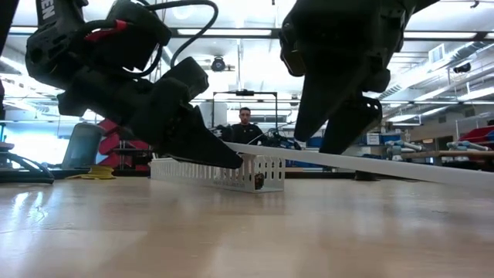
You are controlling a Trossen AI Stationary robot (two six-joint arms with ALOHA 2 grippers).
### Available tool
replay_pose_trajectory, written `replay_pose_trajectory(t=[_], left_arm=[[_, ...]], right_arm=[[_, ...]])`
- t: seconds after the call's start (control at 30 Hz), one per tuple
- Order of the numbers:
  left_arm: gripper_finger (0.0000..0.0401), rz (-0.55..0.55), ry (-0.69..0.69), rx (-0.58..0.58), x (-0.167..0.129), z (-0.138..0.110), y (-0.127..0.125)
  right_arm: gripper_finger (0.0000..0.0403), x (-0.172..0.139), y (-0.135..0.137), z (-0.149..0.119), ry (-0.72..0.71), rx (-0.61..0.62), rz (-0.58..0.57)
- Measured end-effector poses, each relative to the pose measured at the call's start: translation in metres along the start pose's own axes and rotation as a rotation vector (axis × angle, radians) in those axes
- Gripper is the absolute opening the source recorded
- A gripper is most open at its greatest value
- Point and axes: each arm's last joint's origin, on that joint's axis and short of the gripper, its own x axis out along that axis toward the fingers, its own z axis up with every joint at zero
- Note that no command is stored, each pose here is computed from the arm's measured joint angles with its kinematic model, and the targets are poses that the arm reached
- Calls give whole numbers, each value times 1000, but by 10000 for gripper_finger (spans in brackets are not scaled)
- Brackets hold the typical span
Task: Ziptie cables
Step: Close the white cable duct
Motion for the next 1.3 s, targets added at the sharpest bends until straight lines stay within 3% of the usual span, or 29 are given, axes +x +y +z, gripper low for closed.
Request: replay_pose_trajectory(t=[0.67,0.83,1.1,1.3], left_arm=[[147,1,-29,-16,0,3,0],[147,1,-29,-16,0,3,0],[147,-4,-18,-13,0,2,0],[147,-3,-17,-12,0,1,0]], right_arm=[[325,3,-5,1,-18,26,-8],[281,3,-5,1,-16,27,-8],[176,3,-6,1,-28,26,-27],[134,3,-6,1,-27,25,-29]])
